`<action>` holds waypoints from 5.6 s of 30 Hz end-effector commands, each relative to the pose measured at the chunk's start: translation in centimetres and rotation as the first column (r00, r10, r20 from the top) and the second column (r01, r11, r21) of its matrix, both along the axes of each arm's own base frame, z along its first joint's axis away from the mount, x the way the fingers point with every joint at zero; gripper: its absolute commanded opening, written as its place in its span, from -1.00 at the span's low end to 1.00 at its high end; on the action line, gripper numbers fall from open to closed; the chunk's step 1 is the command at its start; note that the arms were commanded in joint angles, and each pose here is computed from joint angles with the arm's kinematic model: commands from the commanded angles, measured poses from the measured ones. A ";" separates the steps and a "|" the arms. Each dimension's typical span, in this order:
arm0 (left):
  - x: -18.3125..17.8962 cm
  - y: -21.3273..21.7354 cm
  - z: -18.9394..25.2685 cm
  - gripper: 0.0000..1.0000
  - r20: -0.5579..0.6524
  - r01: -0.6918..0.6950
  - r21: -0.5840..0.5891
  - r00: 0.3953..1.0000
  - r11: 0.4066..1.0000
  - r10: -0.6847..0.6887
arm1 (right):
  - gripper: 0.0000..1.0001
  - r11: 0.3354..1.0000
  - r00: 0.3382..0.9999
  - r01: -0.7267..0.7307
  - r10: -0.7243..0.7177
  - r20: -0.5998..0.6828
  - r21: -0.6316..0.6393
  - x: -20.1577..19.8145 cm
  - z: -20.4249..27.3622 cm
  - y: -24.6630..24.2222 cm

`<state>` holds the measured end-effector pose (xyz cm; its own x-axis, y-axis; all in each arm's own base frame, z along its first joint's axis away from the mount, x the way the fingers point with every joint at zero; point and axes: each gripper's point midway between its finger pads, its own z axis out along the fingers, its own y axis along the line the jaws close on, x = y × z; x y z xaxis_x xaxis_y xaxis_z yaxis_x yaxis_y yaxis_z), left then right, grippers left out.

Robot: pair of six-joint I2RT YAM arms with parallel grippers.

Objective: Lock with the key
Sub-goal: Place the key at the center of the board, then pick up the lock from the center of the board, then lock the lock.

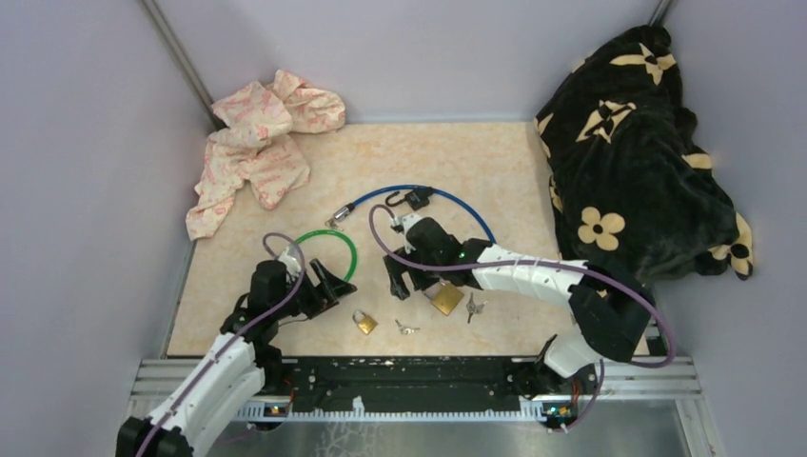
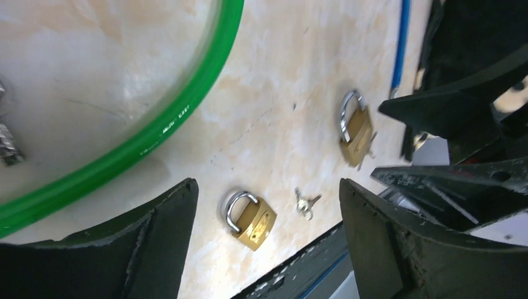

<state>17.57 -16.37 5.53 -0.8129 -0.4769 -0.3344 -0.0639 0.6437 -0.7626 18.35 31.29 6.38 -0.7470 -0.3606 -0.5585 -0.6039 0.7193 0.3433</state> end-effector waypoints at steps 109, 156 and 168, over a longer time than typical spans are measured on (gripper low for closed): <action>1.7 1.6 23.1 -1.00 0.293 -0.272 0.871 -0.379 0.408 -0.878 | -1.00 0.806 0.735 -0.349 -0.081 0.673 0.478 0.6 26.6 11.1; -4.8 -1.7 26.3 -0.81 0.918 0.474 0.104 0.293 0.875 -0.268 | -1.00 0.331 0.719 -0.695 0.277 0.638 0.639 -5.1 28.1 8.6; -4.1 -1.4 24.1 -0.26 0.877 0.439 0.258 0.268 0.861 -0.399 | -1.00 0.443 0.667 -0.728 0.283 0.689 0.524 -5.0 28.1 5.9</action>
<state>13.69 -17.71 30.22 -0.1748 -0.2577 -0.9503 0.9009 0.3475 -0.2600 13.55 38.16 27.65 -0.3348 -0.0428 -0.9413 -0.9328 -0.1266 0.3375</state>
